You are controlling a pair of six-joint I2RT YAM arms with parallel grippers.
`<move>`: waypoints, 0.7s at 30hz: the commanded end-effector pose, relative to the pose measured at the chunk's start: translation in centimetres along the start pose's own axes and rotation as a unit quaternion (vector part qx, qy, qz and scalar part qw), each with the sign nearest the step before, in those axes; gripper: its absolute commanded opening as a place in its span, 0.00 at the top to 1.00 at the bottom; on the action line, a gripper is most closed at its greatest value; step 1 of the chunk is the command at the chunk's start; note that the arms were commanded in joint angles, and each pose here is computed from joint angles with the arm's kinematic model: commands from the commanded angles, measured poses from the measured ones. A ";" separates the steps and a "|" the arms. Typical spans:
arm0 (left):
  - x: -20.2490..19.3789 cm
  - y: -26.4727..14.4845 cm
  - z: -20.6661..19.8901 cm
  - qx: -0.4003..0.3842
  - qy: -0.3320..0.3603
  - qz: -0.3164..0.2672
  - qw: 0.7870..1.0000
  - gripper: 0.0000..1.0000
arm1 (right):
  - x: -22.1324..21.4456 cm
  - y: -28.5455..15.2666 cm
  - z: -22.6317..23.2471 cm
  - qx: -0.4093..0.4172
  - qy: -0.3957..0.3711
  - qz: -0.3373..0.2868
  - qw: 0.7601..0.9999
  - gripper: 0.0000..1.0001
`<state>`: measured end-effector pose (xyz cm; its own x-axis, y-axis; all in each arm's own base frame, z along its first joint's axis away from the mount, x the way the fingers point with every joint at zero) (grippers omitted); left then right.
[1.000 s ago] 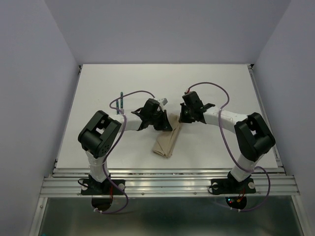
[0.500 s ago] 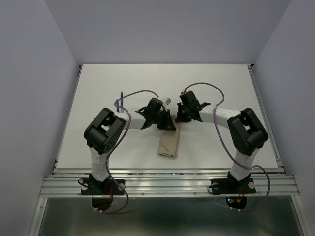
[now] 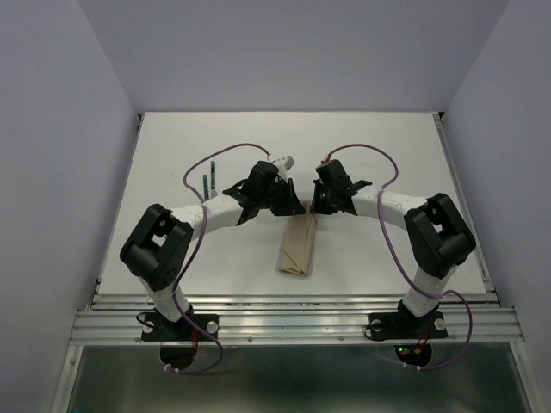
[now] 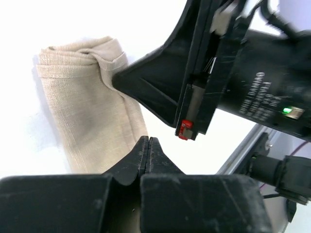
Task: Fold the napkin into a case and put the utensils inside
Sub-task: Stuff the top corner of the smaller-rectangle-folded napkin into the folded napkin, then pick up the smaller rectangle-folded napkin from the center of the board.
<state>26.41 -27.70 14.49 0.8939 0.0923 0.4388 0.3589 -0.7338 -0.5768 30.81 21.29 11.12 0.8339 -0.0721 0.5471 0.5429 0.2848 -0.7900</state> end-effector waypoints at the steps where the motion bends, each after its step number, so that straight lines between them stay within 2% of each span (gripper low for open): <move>1: -0.2 -1.9 -1.2 0.001 0.007 -0.026 1.000 1.00 | 1.3 -3.6 0.0 -0.010 0.006 -0.038 0.999 0.94; 6: -0.8 -2.5 -1.3 0.024 -0.003 -0.039 0.999 1.00 | 1.3 -6.4 -0.5 -0.016 0.008 -0.064 0.998 0.85; 8: -1.3 -2.5 -1.5 0.041 -0.002 -0.040 0.998 1.00 | 0.4 -7.1 -1.2 -0.023 0.010 -0.064 0.998 0.78; 11: -1.6 -2.3 -2.3 0.066 0.006 -0.045 0.997 0.87 | -1.4 -7.3 -2.3 -0.040 0.013 -0.051 0.998 0.68; 12: -2.5 -2.0 -2.6 0.079 0.010 -0.034 0.996 0.77 | -1.6 -7.6 -2.6 -0.044 0.016 -0.055 0.997 0.65; 14: -2.3 -1.9 -3.2 0.104 0.017 -0.051 0.993 0.66 | -2.4 -7.7 -3.0 -0.048 0.022 -0.048 0.997 0.59; 15: -2.8 -1.7 -3.5 0.117 0.019 -0.042 0.992 0.57 | -3.1 -7.7 -3.2 -0.044 0.027 -0.040 0.998 0.58; 18: -3.2 -1.5 -3.6 0.148 0.025 -0.050 0.987 0.47 | -4.4 -7.8 -2.9 -0.004 0.033 -0.015 0.999 0.50; 21: -3.3 -1.4 -3.9 0.155 0.030 -0.053 0.986 0.45 | -5.2 -8.0 -2.4 0.046 0.051 -0.007 0.998 0.41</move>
<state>21.34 -29.44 15.51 0.8653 0.0801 0.4948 0.4535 -0.5455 -0.7049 23.02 16.32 12.63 0.8422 -0.1189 0.5259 0.5384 0.2365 -0.8088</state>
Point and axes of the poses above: each gripper's point midway between its finger pads, its own y axis out along the fingers, its own z axis along the line the jaws close on, x = y × z, the point moved 9 cm from there along -y, back along the fingers, and after that the axes turned 5 degrees about -y, right-handed, at the moved point
